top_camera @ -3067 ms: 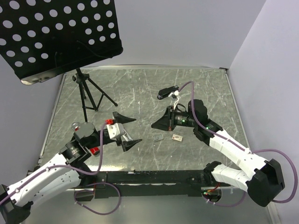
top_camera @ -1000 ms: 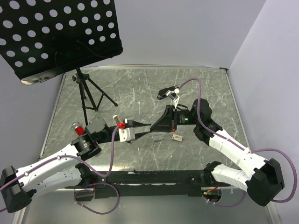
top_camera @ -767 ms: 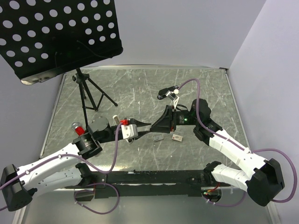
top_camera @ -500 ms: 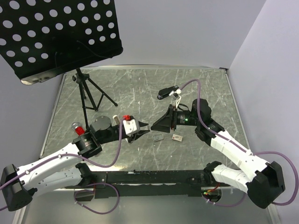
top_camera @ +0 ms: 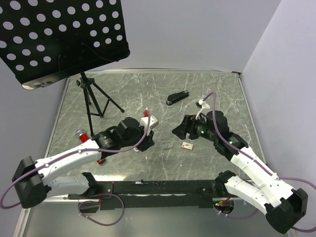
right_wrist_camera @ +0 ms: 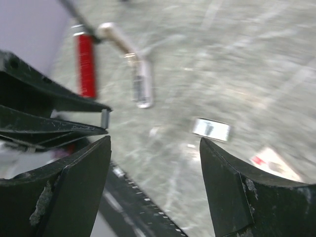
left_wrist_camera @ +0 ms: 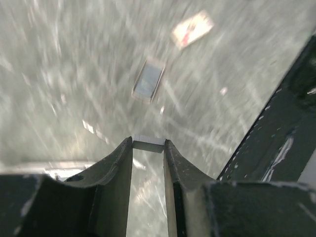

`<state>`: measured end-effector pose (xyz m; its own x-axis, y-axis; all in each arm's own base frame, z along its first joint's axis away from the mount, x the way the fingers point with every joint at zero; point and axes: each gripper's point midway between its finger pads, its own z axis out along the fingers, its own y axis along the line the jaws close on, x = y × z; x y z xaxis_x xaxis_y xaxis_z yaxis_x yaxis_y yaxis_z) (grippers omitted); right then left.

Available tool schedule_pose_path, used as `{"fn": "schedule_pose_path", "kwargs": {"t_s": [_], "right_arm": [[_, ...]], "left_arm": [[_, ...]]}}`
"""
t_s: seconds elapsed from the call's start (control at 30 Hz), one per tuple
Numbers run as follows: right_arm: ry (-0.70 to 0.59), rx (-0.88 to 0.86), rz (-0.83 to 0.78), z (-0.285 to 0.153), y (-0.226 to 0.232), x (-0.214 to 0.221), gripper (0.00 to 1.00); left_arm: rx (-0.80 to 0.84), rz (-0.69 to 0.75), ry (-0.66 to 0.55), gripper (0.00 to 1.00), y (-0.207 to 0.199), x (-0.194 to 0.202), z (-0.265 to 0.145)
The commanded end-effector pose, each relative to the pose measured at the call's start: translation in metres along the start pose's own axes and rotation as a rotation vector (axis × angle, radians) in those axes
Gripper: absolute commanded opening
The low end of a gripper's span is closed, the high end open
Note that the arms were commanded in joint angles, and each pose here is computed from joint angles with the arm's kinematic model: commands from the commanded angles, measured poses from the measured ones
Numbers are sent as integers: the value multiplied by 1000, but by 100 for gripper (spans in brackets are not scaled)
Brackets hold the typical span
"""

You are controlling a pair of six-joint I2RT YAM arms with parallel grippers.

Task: Load the staples into the stapler

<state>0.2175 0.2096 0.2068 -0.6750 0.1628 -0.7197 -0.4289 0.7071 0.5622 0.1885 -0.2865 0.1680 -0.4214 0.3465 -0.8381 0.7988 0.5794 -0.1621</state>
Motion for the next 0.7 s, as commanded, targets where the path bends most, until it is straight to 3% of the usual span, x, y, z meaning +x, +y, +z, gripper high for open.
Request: {"fn": "schedule_pose_path", "kwargs": {"t_s": [0.0,0.47,0.67], "right_arm": [[-54,175,-25,-11,-31,-6,79],[-22,233,-35,-13,-47,8,79],[-14,258,-51,-14,-54,11,80]], "left_arm": [[-91,-145,119,15,9,23,12],[-195,-203,450,11,24,89,71],[-237,-182,526,11,29,106,76]]}}
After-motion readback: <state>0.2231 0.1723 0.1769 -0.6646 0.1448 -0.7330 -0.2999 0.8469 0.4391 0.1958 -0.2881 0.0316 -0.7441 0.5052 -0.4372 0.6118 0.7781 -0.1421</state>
